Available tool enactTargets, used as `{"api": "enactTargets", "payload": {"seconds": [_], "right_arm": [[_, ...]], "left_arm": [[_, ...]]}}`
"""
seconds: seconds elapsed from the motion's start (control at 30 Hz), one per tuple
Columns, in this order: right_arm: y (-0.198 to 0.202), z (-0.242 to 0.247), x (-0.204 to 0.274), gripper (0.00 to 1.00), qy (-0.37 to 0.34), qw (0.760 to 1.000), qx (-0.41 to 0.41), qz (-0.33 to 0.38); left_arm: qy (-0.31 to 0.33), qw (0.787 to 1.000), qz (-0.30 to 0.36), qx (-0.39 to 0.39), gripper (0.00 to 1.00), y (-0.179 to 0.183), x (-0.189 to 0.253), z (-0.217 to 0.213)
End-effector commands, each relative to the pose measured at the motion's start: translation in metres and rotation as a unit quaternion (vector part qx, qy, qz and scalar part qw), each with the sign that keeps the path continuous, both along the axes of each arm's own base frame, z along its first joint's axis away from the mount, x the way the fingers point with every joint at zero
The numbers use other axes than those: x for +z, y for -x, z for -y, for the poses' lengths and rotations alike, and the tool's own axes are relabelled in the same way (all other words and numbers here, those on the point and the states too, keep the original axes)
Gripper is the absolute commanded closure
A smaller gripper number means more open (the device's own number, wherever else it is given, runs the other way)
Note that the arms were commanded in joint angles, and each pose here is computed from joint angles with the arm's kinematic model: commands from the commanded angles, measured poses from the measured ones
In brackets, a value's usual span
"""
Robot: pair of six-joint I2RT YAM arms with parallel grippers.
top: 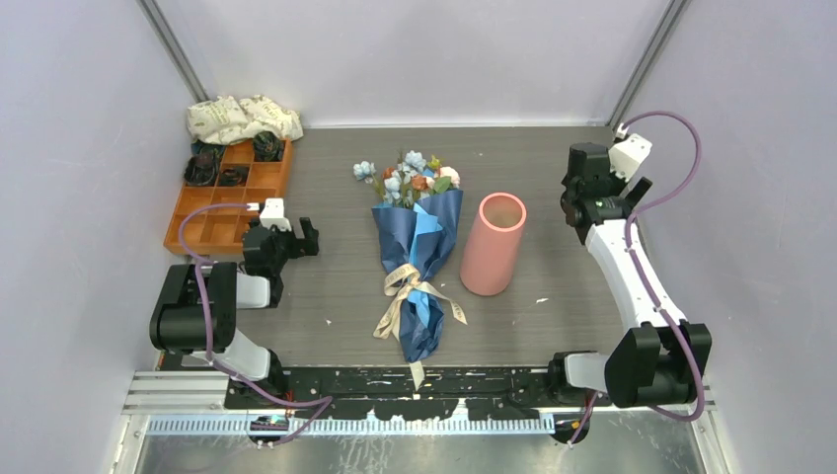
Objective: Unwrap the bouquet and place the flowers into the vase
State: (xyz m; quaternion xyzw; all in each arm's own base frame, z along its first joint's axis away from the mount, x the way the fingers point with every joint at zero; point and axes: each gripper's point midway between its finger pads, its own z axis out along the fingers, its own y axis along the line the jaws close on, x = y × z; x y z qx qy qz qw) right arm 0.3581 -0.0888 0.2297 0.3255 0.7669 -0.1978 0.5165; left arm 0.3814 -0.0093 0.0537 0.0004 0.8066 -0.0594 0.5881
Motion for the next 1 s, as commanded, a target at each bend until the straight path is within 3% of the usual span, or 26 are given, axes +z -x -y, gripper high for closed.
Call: {"api": "enactTargets", "payload": {"seconds": [0.0, 0.1, 0.17, 0.27, 0.43, 0.57, 0.7, 0.83, 0.97], "right_arm": [[0.009, 0.018, 0.059, 0.01, 0.018, 0.994, -0.09, 0.058], [0.011, 0.017, 0.085, 0.01, 0.016, 0.995, -0.082, 0.06], [0.01, 0.005, 0.099, 0.01, 0.001, 0.998, -0.034, 0.059], [0.012, -0.009, 0.119, 0.0, -0.024, 0.993, 0.012, 0.115], [0.03, -0.022, 0.152, 0.01, -0.066, 0.965, 0.046, 0.249], [0.036, -0.046, 0.203, 0.01, -0.047, 0.947, 0.142, 0.283], [0.031, -0.075, 0.245, 0.01, -0.083, 0.928, 0.213, 0.294], [0.022, -0.116, 0.282, 0.01, -0.166, 0.893, 0.294, 0.299], [0.022, -0.161, 0.313, 0.01, -0.201, 0.855, 0.392, 0.273]], "left_arm": [[-0.015, 0.998, 0.046, 0.035, 0.0, -0.01, 0.022, -0.016], [-0.013, 0.995, 0.067, 0.069, 0.0, -0.004, 0.037, -0.026], [-0.013, 0.993, 0.073, 0.096, 0.0, 0.001, 0.05, -0.034], [-0.001, 0.991, 0.067, 0.117, 0.0, 0.001, 0.082, -0.039], [0.116, 0.975, 0.158, 0.105, 0.0, 0.003, 0.203, -0.021], [0.162, 0.977, 0.137, 0.003, 0.0, 0.004, 0.297, 0.021], [0.259, 0.947, 0.189, -0.026, 0.0, 0.019, 0.404, 0.041], [0.25, 0.91, 0.317, -0.097, 0.0, 0.064, 0.505, 0.055], [0.262, 0.857, 0.404, -0.182, 0.0, 0.1, 0.563, 0.074]]}}
